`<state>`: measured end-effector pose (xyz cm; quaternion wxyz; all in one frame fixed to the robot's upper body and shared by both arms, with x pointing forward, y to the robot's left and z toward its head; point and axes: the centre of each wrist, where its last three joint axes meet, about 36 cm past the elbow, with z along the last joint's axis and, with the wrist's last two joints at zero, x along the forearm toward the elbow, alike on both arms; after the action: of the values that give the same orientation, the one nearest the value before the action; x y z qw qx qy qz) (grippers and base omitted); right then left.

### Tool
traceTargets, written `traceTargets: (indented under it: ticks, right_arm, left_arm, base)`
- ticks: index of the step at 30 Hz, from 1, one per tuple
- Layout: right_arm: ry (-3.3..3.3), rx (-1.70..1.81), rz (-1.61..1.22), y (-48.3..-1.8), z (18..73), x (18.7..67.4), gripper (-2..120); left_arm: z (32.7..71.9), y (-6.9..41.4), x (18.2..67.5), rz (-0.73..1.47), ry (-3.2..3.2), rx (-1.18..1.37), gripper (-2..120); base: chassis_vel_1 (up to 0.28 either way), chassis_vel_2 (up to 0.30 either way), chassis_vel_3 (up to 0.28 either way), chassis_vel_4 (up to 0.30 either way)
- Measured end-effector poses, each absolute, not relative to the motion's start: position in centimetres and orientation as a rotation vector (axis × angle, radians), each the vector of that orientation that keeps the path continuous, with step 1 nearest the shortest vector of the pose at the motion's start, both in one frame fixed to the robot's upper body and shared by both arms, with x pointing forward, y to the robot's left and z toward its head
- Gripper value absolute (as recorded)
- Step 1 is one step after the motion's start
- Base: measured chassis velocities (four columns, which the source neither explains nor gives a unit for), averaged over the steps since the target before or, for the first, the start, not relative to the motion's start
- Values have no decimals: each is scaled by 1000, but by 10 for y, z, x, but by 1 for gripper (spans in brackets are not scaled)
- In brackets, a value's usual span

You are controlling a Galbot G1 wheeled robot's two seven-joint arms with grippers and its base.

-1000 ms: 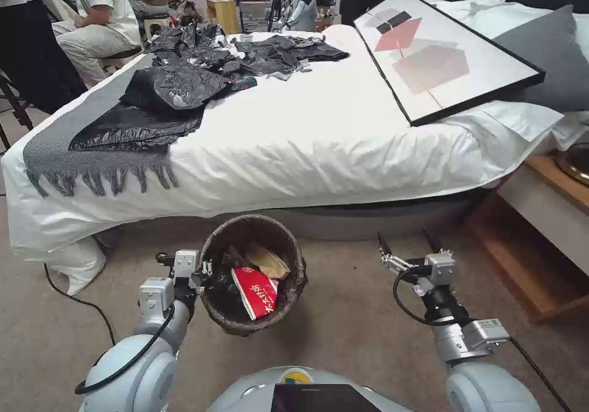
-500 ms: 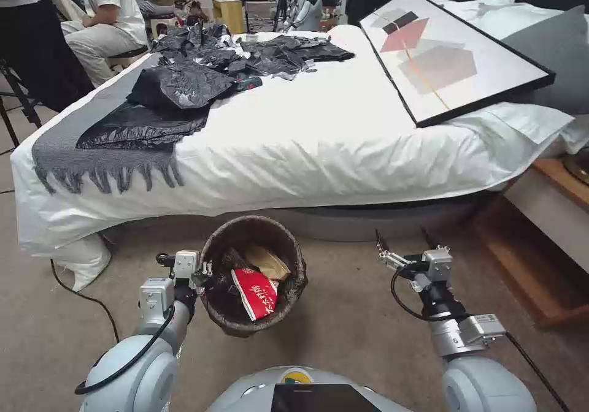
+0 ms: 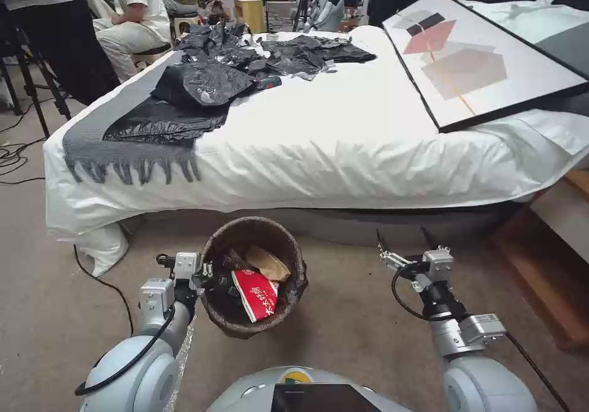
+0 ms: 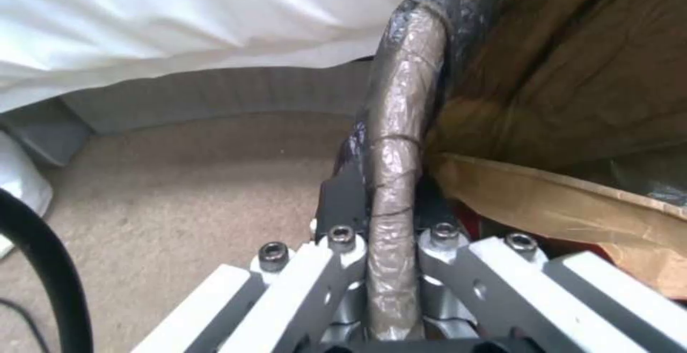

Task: Pick up the trash bin, then pick up the garbage from the floor and place it into the trash bin.

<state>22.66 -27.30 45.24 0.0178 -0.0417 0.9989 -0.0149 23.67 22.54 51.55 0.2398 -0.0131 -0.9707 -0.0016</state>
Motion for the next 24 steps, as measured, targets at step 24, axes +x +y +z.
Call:
traceTargets:
  ticks: [24]
  right_arm:
    - [3111, -131, -44, -275, 451, 227, 100]
  left_arm:
    - [516, 225, 237, -1, -2657, -35, 2]
  base:
    - [24, 21, 21, 21]
